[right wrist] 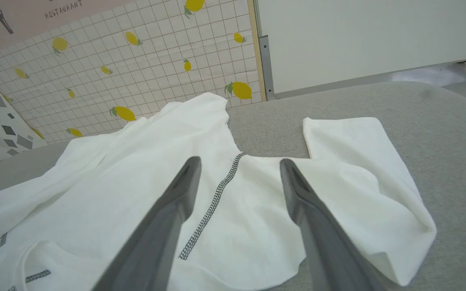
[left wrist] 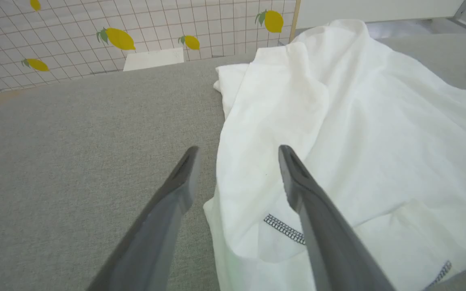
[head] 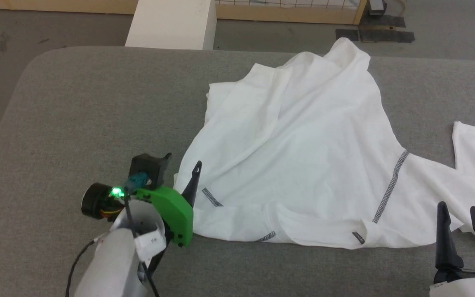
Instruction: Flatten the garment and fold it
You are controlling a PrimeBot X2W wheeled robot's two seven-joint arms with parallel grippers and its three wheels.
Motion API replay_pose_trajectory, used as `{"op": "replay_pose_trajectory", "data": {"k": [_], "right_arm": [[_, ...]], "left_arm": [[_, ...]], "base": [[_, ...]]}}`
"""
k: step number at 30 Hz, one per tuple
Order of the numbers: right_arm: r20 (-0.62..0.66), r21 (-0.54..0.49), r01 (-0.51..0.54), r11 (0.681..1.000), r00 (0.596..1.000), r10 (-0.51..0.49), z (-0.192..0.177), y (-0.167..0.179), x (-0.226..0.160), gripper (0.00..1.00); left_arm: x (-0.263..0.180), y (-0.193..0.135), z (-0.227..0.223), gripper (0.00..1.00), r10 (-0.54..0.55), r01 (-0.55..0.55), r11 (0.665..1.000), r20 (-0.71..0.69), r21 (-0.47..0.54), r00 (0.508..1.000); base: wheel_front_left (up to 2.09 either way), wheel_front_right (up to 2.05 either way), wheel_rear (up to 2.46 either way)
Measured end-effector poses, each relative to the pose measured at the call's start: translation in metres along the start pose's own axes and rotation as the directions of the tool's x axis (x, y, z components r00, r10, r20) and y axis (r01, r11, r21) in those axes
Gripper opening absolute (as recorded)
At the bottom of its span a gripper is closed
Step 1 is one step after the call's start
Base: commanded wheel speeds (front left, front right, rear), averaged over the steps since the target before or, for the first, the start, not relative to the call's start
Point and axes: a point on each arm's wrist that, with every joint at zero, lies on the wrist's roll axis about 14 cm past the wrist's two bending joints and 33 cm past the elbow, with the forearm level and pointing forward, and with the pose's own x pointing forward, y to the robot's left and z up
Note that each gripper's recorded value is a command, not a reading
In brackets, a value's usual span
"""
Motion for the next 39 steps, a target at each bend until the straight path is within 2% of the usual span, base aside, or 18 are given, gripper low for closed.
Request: {"op": "replay_pose_trajectory", "data": {"k": [6,12,13,14,15,20,26,29,32,33,34,35,39], "right_arm": [[-0.021,0.003,0.008,1.0,1.0,-0.008,-0.006,-0.001,0.0,1.0],[-0.029,-0.002,0.037,0.999,0.999,-0.037,-0.008,-0.01,-0.001,1.0],[-0.029,-0.003,0.04,0.999,0.999,-0.04,-0.008,-0.011,-0.001,1.0],[-0.029,-0.003,0.043,0.999,0.999,-0.043,-0.008,-0.012,-0.001,1.0],[-0.029,-0.004,0.046,0.999,0.999,-0.046,-0.008,-0.013,-0.001,1.0],[-0.021,-0.003,0.041,0.999,0.999,-0.041,-0.006,-0.012,0.001,1.0],[-0.007,0.005,0.016,1.0,1.0,-0.016,-0.002,-0.004,0.003,1.0],[0.002,0.009,0.001,1.0,1.0,-0.001,0.001,0.001,0.003,1.0],[0.012,0.012,-0.008,1.0,1.0,0.008,0.004,0.003,0.002,1.0],[0.016,0.014,-0.01,1.0,1.0,0.01,0.005,0.004,0.002,1.0],[0.017,0.021,-0.011,1.0,1.0,0.011,0.005,0.004,0.001,1.0],[0.008,0.021,-0.002,1.0,1.0,0.001,0.002,0.001,-0.001,1.0],[-0.004,0.022,0.006,1.0,1.0,-0.006,-0.001,-0.001,-0.002,1.0]], "left_arm": [[0.024,0.011,-0.036,1.0,0.002,0.004,0.999,-0.21,0.033,0.978],[0.037,0.016,-0.057,1.0,0.007,0.006,0.999,-0.28,0.043,0.96],[0.039,0.015,-0.058,0.91,0.004,0.009,0.999,-0.283,0.044,0.959],[0.04,0.015,-0.059,0.42,0.001,0.011,0.999,-0.281,0.043,0.96],[0.042,0.013,-0.058,0.0,-0.004,0.014,0.999,-0.268,0.035,0.964],[0.044,0.004,-0.048,0.0,-0.031,0.034,0.999,-0.209,0.01,0.977],[0.038,0.012,-0.023,0.0,-0.006,0.005,1.0,-0.109,-0.007,0.994],[0.033,0.028,0.012,0.0,0.061,-0.058,0.996,0.033,-0.07,0.998],[0.015,0.054,0.041,0.0,0.177,-0.151,0.977,0.171,-0.153,0.969],[0.005,0.064,0.046,0.0,0.224,-0.186,0.964,0.207,-0.188,0.952],[-0.031,0.09,0.039,0.0,0.371,-0.298,0.913,0.262,-0.278,0.891],[-0.066,0.105,0.014,0.0,0.501,-0.395,0.838,0.245,-0.376,0.83],[-0.104,0.107,-0.043,0.0,0.605,-0.508,0.735,0.097,-0.449,0.79]], "base": [[0.0,0.0,0.0],[0.0,0.0,0.0],[0.0,0.0,0.0],[0.0,0.0,0.0],[0.0,0.0,0.0],[0.0,0.0,0.0],[0.0,0.0,0.0],[0.0,0.0,0.0],[0.0,0.0,0.0],[0.0,0.0,0.0],[0.0,0.0,0.0],[0.0,0.0,0.0],[0.0,0.0,0.0]]}}
